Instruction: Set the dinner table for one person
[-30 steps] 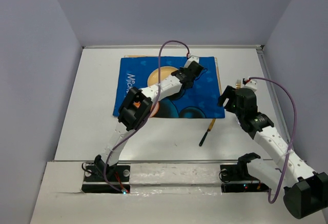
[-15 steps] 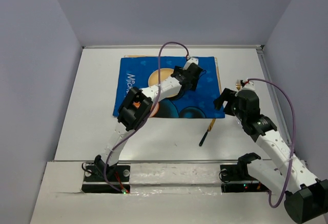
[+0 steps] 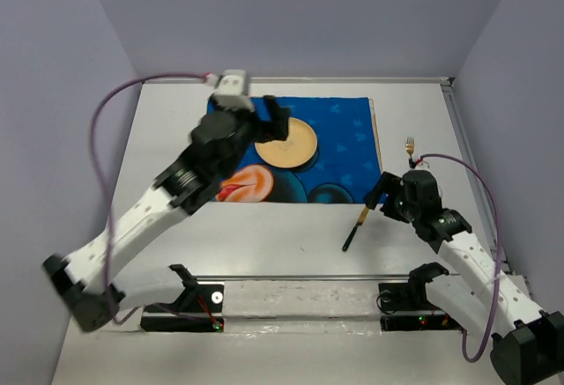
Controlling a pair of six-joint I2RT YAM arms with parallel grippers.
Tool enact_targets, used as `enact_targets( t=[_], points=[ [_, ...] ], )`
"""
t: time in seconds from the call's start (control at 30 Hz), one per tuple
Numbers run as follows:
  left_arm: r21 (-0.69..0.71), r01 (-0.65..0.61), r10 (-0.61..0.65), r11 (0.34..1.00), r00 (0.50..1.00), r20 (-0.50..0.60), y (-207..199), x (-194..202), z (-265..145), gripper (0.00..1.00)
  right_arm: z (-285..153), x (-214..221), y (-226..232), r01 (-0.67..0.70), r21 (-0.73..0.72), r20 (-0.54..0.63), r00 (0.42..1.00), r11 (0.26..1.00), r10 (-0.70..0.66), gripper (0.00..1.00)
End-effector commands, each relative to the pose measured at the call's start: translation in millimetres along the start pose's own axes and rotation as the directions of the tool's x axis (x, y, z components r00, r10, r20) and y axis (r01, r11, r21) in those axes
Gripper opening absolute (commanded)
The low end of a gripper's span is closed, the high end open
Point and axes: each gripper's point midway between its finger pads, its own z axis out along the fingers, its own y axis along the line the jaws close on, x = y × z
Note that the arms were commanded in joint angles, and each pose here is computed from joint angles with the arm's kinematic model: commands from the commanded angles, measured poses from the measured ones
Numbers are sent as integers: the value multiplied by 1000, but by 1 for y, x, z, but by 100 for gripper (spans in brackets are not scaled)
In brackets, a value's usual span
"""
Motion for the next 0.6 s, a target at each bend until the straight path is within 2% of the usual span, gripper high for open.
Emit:
enact_targets(
  t=[0.0, 0.03, 0.1, 0.13, 0.17, 0.2, 0.37, 0.57],
  points=[
    [31, 48, -50, 998, 996, 68, 25, 5, -55, 99, 1, 18, 7, -28, -10, -65, 998, 1000, 27, 83],
    [35, 64, -68, 997, 993, 96, 36, -5, -84, 99, 3, 29, 12, -32, -14, -102, 994, 999, 30, 83],
    [25, 65, -67, 998, 994, 88, 52, 9, -103, 99, 5, 41, 14, -21, 3, -120, 993, 1000, 21, 83],
    [43, 92, -97, 995, 985, 141, 59, -3, -126, 99, 6, 46, 17, -33, 13, -127, 991, 999, 34, 83],
    [21, 85, -87, 996, 989, 122, 69, 13, -131, 99, 8, 59, 20, 0, 29, -167, 986, 1000, 5, 83],
    [31, 102, -106, 994, 982, 154, 75, 8, -145, 99, 10, 60, 21, 7, 46, -167, 986, 999, 0, 83],
    [7, 96, -96, 995, 986, 133, 94, 42, -154, 99, 17, 66, 26, 47, 137, -171, 985, 990, -23, 79],
    [34, 77, -81, 996, 982, 169, 95, 41, -161, 99, 19, 74, 21, 63, 220, -198, 980, 974, -18, 72]
  ],
)
